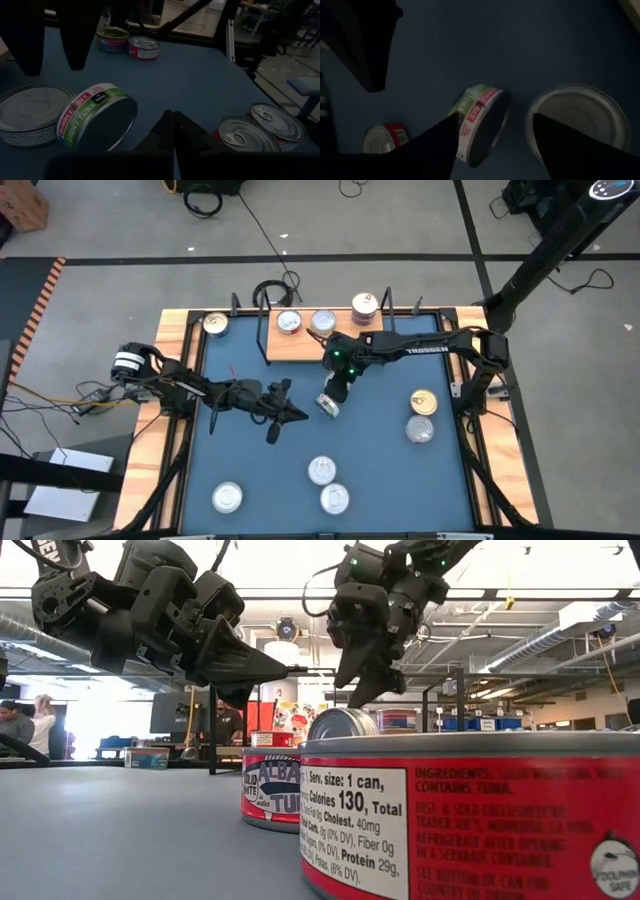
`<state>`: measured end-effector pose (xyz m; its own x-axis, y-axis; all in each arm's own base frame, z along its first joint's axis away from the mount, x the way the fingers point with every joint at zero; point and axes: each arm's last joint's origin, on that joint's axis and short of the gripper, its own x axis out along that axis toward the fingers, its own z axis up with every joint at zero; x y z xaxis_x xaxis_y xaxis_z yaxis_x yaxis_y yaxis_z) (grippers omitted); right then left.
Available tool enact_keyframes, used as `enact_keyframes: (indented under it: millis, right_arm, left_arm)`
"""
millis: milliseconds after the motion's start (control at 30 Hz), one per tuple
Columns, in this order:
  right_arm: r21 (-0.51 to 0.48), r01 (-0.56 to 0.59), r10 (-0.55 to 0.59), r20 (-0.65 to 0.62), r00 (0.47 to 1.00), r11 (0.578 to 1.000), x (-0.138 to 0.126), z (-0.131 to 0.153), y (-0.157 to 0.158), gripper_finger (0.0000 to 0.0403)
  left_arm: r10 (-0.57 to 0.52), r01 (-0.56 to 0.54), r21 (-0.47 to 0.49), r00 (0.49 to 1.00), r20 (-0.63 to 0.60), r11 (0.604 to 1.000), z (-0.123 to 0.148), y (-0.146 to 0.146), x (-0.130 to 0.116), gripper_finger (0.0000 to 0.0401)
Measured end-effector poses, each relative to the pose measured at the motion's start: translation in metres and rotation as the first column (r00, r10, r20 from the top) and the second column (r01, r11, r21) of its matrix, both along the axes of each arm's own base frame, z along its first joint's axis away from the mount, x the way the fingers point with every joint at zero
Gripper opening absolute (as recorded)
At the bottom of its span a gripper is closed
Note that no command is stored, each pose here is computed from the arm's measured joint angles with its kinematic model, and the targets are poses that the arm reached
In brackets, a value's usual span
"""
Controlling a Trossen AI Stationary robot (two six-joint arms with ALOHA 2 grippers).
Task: Stack canned seafood by type on shelf
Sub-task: Stack the green tuna can on top of the green tuna can on the shelf
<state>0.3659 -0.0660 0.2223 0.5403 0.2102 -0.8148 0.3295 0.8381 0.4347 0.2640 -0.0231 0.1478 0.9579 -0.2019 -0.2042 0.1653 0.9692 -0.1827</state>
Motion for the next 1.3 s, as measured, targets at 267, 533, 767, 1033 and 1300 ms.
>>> enact_keyframes:
  millis: [267,533,767,1033,1300]
  right_arm:
    - [-0.152,0.034,-0.055,-0.136,0.989,0.988,-0.001,0.008,0.035,0.0279]
    - [-0.277,0.030,-0.065,-0.117,0.991,0.960,0.001,0.008,0.077,0.0301]
    - [-0.282,0.075,-0.107,-0.097,0.990,0.956,0.000,-0.001,0.090,0.0307]
    - [-0.286,0.095,-0.123,-0.082,0.989,0.953,-0.001,-0.018,0.090,0.0306]
    - [-0.307,0.093,-0.128,-0.094,0.987,0.947,-0.005,-0.027,0.086,0.0272]
  left_arm:
    - [0.000,0.000,0.002,1.000,0.001,1.000,0.000,0.000,0.000,0.0005]
    - [-0.004,0.004,0.023,1.000,0.005,1.000,0.000,0.000,0.000,0.0005]
    - [-0.004,0.004,0.024,1.000,0.005,1.000,0.000,0.000,0.000,0.0005]
    - [-0.003,0.003,0.024,1.000,0.003,1.000,0.000,0.000,0.000,0.0005]
    - [-0.003,0.003,0.024,1.000,0.000,1.000,0.000,0.000,0.000,0.0005]
